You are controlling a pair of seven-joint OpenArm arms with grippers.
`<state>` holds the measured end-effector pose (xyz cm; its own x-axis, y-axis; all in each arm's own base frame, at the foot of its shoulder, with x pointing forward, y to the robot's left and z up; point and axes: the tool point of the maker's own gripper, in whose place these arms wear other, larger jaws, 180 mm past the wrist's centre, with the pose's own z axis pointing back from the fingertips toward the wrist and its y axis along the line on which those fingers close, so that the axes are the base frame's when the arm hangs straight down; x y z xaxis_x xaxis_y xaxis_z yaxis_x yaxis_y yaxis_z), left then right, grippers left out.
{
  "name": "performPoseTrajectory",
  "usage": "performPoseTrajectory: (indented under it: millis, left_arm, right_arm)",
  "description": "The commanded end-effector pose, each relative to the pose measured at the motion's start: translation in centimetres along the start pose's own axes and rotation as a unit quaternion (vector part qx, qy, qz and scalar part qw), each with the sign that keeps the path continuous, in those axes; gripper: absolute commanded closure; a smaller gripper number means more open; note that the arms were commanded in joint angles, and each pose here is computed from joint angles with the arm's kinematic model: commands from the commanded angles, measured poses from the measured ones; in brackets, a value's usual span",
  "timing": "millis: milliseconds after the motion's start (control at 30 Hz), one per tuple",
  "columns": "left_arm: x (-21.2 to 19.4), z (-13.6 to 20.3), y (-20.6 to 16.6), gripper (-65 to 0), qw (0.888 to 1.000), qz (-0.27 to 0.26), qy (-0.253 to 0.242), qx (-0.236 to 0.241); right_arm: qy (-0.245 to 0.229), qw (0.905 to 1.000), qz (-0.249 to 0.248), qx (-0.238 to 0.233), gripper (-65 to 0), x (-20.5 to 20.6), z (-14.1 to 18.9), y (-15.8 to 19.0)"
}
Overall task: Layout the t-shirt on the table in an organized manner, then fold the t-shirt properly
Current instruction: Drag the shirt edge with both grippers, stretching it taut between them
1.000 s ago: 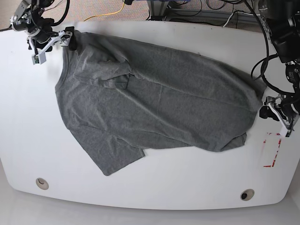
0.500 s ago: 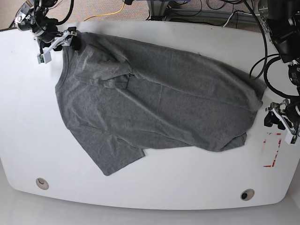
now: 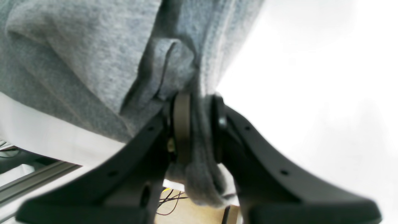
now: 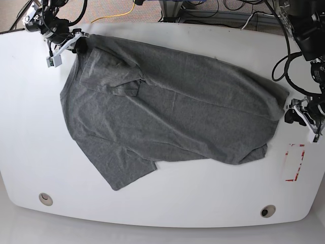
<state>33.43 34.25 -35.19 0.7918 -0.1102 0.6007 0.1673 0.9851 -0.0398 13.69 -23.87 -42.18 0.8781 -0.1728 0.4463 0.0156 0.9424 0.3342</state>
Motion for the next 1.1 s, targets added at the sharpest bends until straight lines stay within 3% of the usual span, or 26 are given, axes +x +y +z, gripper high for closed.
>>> performPoseTrajectory:
  millis: [0,200,567,1067]
  left_arm:
    - [0.4,0.4,0.9,-35.0,1.000,0.004,-0.009,0.004]
    - [-1.0,-0.3,0.8,-35.0,1.000,0.016,0.008,-0.004]
    - [-2.9,-2.4,-1.9,-35.0,0.999,-0.024,0.038,-0.031]
    - [-7.0,-3.4,-1.0,-34.3,0.994,-0.025,0.104,-0.014]
  right_arm:
    - [0.008,0.9999,0.011,-0.001,-9.4,0.1,0.2,0.0]
    - [0.009,0.9999,0.014,0.003,-9.4,0.1,0.0,0.2]
    - [0.009,0.9999,0.013,0.004,-9.4,0.0,0.0,0.3]
    - [-0.007,0.9995,0.032,-0.005,-8.9,1.3,0.7,0.5]
